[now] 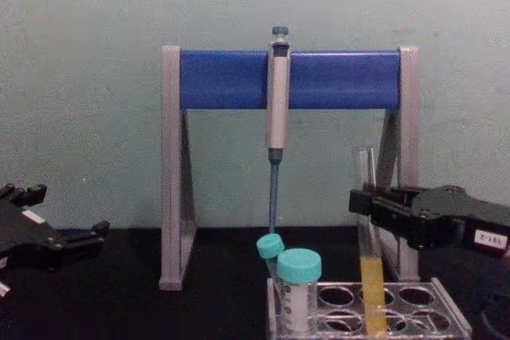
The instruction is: Pick up the test tube from the test tube rack, shake it, then place it back into the test tube rack.
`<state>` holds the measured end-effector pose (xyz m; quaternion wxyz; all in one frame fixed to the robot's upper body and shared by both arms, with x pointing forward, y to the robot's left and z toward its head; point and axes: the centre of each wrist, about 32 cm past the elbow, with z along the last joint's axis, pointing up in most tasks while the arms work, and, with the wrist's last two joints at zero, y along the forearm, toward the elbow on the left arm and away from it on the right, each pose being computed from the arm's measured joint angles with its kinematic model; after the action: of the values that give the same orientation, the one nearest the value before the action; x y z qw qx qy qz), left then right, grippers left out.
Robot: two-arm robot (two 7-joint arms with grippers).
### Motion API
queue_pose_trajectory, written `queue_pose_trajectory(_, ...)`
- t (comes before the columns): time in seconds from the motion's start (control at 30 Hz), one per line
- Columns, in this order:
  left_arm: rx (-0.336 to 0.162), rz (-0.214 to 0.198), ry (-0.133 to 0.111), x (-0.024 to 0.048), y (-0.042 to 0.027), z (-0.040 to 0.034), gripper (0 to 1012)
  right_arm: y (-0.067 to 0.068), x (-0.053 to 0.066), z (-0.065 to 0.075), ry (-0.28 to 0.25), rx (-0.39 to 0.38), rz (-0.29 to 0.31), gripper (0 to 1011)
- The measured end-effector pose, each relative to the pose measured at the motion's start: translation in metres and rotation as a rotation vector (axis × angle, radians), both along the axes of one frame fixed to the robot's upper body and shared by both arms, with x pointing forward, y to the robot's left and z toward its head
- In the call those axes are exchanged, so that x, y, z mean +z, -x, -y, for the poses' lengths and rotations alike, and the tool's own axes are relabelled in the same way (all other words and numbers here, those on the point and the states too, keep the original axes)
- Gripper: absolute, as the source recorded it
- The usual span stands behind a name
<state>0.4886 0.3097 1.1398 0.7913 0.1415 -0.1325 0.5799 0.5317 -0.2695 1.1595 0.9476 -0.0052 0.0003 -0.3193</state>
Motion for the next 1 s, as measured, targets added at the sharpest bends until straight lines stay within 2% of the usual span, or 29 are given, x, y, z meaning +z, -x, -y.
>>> queue_pose_trajectory(1.0,0.000,0.000,0.000,0.0000,0.0000,0.0000,1001,-0.0013,-0.0023,-0.0001,0.021,0.001,-0.025,229)
